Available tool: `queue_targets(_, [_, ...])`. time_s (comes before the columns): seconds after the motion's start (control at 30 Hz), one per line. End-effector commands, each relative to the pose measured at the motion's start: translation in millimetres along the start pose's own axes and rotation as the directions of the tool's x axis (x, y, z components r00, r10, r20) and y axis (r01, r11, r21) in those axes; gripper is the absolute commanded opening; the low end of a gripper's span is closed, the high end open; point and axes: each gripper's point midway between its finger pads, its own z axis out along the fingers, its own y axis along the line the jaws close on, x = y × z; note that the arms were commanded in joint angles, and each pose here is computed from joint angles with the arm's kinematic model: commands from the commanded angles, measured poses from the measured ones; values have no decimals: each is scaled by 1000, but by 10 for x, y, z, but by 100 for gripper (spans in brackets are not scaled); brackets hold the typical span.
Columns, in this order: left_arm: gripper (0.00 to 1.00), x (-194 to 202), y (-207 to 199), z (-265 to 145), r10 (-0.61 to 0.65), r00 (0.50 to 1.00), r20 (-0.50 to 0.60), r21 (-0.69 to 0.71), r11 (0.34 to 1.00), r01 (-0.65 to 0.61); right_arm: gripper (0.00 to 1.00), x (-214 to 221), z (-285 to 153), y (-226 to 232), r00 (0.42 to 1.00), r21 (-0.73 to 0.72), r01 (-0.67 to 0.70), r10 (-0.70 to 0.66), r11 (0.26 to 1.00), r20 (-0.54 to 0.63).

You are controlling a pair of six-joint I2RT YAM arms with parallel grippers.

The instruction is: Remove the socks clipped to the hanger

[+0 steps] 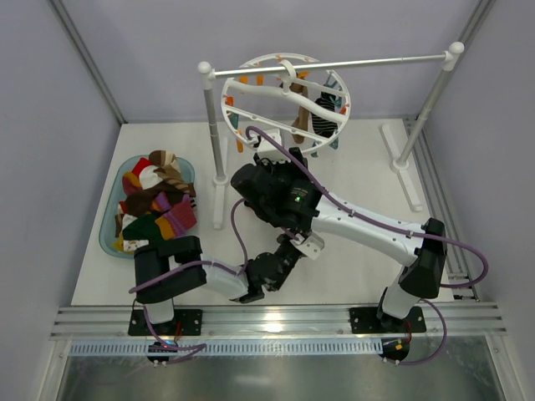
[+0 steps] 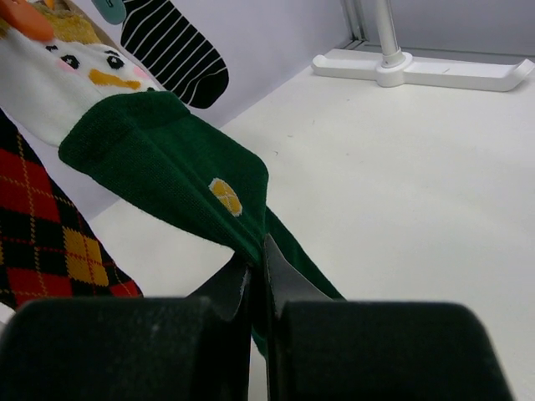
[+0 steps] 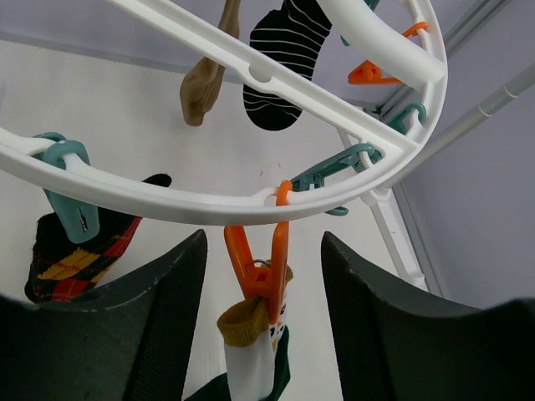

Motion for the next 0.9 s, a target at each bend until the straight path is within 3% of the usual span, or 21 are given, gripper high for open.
queue_targets(0.0, [0, -519, 94, -19, -77, 982, 174, -32, 996, 83, 58, 150, 56, 58, 999, 49, 50, -49, 998, -8])
queue_targets(0.1, [0, -512, 96, -21, -74, 982, 173, -33, 996, 81, 52, 184, 77, 64, 998, 56, 61, -60, 997, -15])
queue_targets(0.27, [0, -537, 103, -39, -71, 982, 177, -31, 996, 78, 50, 240, 126, 23, 998, 86, 68, -66, 994, -25])
queue_targets(0.4, [0, -523, 75, -44, -68, 982, 175, -25, 997, 74, 39, 236, 132, -20, 998, 102, 64, -62, 993, -22])
queue_targets(0.47, [0, -530, 78, -37, -69, 982, 175, -29, 997, 75, 25, 223, 126, -28, 998, 106, 62, -60, 992, -19])
queue_targets(0.53, [0, -525, 75, -37, -66, 983, 174, -29, 997, 72, 4, 212, 125, -41, 998, 113, 60, -59, 992, -16])
queue_targets(0.73, [0, -491, 77, -37, -58, 985, 163, -36, 997, 65, 4, 217, 129, -32, 998, 115, 66, -65, 991, -16])
queue_targets(0.77, [0, -487, 86, -33, -56, 986, 160, -43, 997, 64, 5, 216, 128, -34, 998, 113, 63, -62, 992, -16])
queue_targets(0.8, [0, -474, 88, -31, -54, 986, 155, -47, 997, 62, 36, 221, 127, -33, 998, 111, 62, -60, 992, -18])
queue_targets(0.83, [0, -457, 88, -24, -52, 988, 149, -54, 997, 60, 60, 217, 123, -36, 998, 106, 54, -52, 993, -18])
queue_targets(0.87, [0, -431, 113, -17, -46, 990, 136, -72, 996, 56, 78, 230, 122, -42, 998, 105, 54, -52, 993, -19])
